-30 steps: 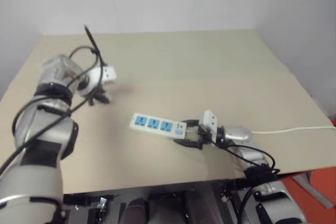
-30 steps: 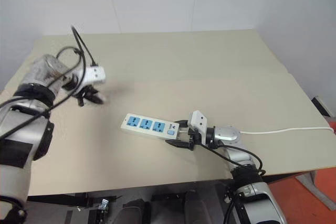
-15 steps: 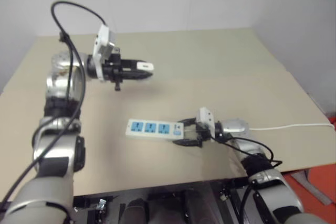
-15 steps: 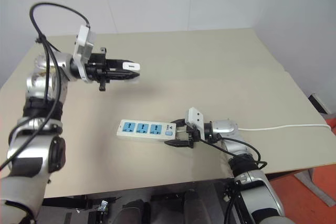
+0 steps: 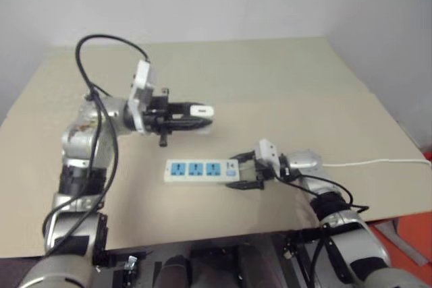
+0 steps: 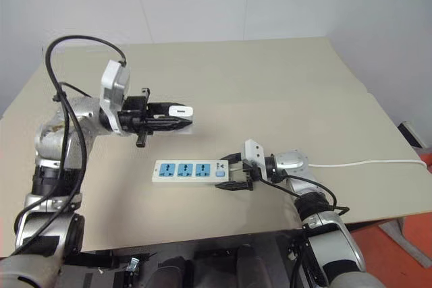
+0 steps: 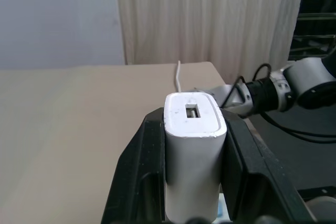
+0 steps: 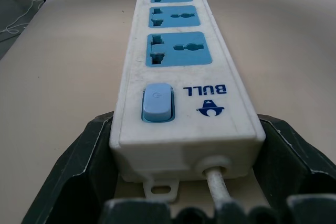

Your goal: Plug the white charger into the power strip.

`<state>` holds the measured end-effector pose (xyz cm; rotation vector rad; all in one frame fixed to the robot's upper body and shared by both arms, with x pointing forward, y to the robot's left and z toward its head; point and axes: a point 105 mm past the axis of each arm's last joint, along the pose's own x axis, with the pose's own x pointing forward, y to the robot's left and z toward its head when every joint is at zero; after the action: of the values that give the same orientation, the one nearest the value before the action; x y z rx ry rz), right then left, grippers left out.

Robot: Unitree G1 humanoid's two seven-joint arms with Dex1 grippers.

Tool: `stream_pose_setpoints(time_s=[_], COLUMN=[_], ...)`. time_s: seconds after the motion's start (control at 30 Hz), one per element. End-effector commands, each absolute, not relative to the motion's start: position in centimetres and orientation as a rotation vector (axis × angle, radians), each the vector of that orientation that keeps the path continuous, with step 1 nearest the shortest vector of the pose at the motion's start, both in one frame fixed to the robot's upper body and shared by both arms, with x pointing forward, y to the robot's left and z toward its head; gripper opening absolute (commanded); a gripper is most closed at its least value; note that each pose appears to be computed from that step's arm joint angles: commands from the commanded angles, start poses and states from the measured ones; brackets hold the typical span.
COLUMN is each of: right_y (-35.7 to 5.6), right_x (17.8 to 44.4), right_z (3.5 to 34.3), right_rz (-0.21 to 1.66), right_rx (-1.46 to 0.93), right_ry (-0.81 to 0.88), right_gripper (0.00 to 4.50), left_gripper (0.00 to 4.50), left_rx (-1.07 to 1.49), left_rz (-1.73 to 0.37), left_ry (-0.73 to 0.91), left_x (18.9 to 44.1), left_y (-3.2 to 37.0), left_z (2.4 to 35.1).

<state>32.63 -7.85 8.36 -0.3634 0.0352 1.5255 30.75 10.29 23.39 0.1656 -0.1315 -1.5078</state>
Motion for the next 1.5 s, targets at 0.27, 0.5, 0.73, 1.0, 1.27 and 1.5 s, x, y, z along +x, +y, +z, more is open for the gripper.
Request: stream_pose_setpoints(time_s=[0.27, 0.5, 0.73, 1.0, 1.27, 1.5], right_y=[-7.6, -7.8, -7.8, -8.0, -7.9, -7.9], right_x=[32.1, 32.1, 32.1, 32.0, 32.0, 32.0], right_z=[7.1, 7.1, 7.2, 7.0, 7.1, 7.1], right_rz=[1.555, 1.546, 1.546, 1.536, 1.531, 1.531], right_rx=[-0.387, -0.384, -0.378, -0.371, -0.366, -0.366], right_ry=[0.08, 0.08, 0.08, 0.086, 0.083, 0.083], right_gripper=[3.43, 3.43, 3.43, 3.43, 3.43, 3.43], left_gripper=[1.01, 1.01, 1.01, 1.01, 1.01, 1.01], left_rx=[0.159, 0.207, 0.238, 0.229, 0.245, 0.244], left_rz=[-1.556, -1.569, -1.567, -1.591, -1.553, -1.537], left_ry=[-0.158, -0.113, -0.099, -0.08, -0.083, -0.079], left_x=[29.1, 29.4, 30.1, 29.8, 30.2, 30.5], left_y=[8.8, 8.6, 8.4, 8.0, 7.5, 7.4], left_z=[22.4, 19.0, 16.7, 15.6, 14.4, 13.8])
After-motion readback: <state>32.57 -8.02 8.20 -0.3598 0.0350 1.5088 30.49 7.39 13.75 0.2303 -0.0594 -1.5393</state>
